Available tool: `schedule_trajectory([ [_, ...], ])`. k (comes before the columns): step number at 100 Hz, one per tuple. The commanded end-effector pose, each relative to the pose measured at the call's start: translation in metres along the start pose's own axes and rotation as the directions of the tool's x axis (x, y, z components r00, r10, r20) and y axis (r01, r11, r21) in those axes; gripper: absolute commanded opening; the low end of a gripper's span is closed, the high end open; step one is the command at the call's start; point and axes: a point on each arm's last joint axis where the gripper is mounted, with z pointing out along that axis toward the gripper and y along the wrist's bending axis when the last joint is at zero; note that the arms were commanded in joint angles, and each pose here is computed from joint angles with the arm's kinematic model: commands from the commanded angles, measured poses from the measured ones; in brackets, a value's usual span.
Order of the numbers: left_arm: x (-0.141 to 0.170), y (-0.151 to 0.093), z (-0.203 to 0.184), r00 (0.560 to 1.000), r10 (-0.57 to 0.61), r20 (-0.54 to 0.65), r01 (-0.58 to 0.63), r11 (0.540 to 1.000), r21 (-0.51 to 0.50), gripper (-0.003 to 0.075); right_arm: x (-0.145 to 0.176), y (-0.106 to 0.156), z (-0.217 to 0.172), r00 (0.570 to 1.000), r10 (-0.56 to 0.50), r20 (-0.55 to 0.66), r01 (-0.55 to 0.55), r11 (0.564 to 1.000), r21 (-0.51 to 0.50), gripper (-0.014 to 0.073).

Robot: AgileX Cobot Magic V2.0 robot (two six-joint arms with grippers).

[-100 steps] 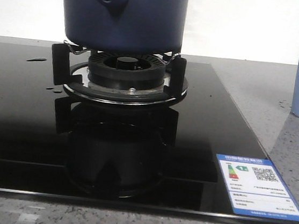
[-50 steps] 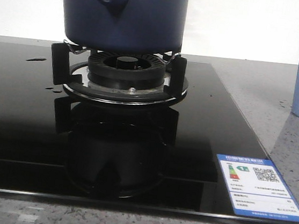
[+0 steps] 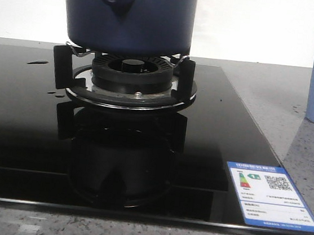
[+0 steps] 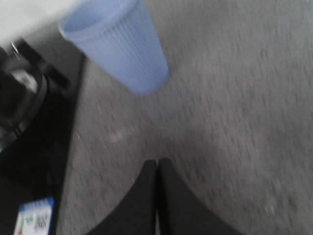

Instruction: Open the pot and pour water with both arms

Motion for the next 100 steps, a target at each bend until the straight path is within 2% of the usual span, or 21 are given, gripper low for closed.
schedule_trajectory([
  [1, -0.021, -0.016, 0.007, 0.996, 0.069, -0.050, -0.065, 0.994, 0.083, -0.0017, -0.016, 0.010, -0.003, 0.997, -0.005, -0.083, 0.005, 1.000, 0.001, -0.0074],
  [8, -0.029, -0.029, 0.011, 0.990, 0.119, -0.079, -0.101, 0.975, 0.198, -0.0017, -0.020, 0.020, -0.003, 0.989, -0.040, -0.141, 0.031, 0.997, -0.065, -0.0074],
  [14, -0.038, -0.043, 0.015, 0.980, 0.183, -0.080, -0.148, 0.936, 0.319, -0.0017, -0.024, 0.031, -0.003, 0.984, -0.061, -0.169, 0.033, 0.986, -0.161, -0.0074],
  [23, -0.050, -0.063, 0.019, 0.961, 0.273, -0.049, -0.212, 0.839, 0.501, -0.0017, -0.028, 0.046, -0.004, 0.979, -0.100, -0.180, 0.040, 0.950, -0.310, -0.0074],
  [35, -0.063, -0.079, 0.029, 0.936, 0.353, -0.010, -0.261, 0.712, 0.652, -0.0017, -0.032, 0.060, -0.006, 0.967, -0.245, -0.067, 0.185, 0.861, -0.473, -0.0074],
  [40, -0.070, -0.082, 0.035, 0.929, 0.371, 0.004, -0.278, 0.692, 0.667, -0.0017, -0.035, 0.062, -0.007, 0.949, -0.316, 0.012, 0.281, 0.825, -0.490, -0.0074],
  [45, -0.077, -0.084, 0.041, 0.922, 0.388, 0.014, -0.296, 0.678, 0.673, -0.0017, -0.038, 0.063, -0.007, 0.935, -0.347, 0.073, 0.337, 0.809, -0.481, -0.0074],
  [52, -0.084, -0.088, 0.047, 0.898, 0.436, 0.060, -0.356, 0.640, 0.681, -0.0017, -0.043, 0.062, -0.006, 0.922, -0.363, 0.132, 0.382, 0.806, -0.452, -0.0074],
  [59, -0.090, -0.095, 0.051, 0.857, 0.499, 0.129, -0.436, 0.570, 0.696, -0.0013, -0.048, 0.061, -0.006, 0.915, -0.360, 0.184, 0.404, 0.814, -0.418, -0.0074],
  [66, -0.093, -0.101, 0.055, 0.811, 0.551, 0.196, -0.507, 0.495, 0.705, 0.0043, -0.053, 0.060, -0.005, 0.913, -0.343, 0.222, 0.406, 0.826, -0.390, -0.0053],
  [72, -0.095, -0.106, 0.059, 0.774, 0.585, 0.242, -0.554, 0.440, 0.707, 0.0151, -0.055, 0.059, -0.005, 0.911, -0.333, 0.242, 0.405, 0.833, -0.376, 0.0015],
  [79, -0.097, -0.109, 0.066, 0.764, 0.595, 0.250, -0.566, 0.433, 0.701, 0.0313, -0.057, 0.059, -0.005, 0.904, -0.338, 0.261, 0.416, 0.834, -0.362, 0.0158],
  [88, -0.098, -0.109, 0.078, 0.769, 0.596, 0.231, -0.570, 0.476, 0.669, 0.0507, -0.059, 0.059, -0.005, 0.894, -0.346, 0.285, 0.432, 0.834, -0.344, 0.0400],
  [95, -0.098, -0.107, 0.087, 0.772, 0.598, 0.215, -0.576, 0.517, 0.633, 0.0590, -0.060, 0.058, -0.005, 0.892, -0.341, 0.296, 0.431, 0.838, -0.335, 0.0548],
  [100, -0.098, -0.105, 0.093, 0.774, 0.599, 0.205, -0.581, 0.542, 0.607, 0.0607, -0.061, 0.058, -0.005, 0.892, -0.338, 0.301, 0.430, 0.840, -0.331, 0.0608],
])
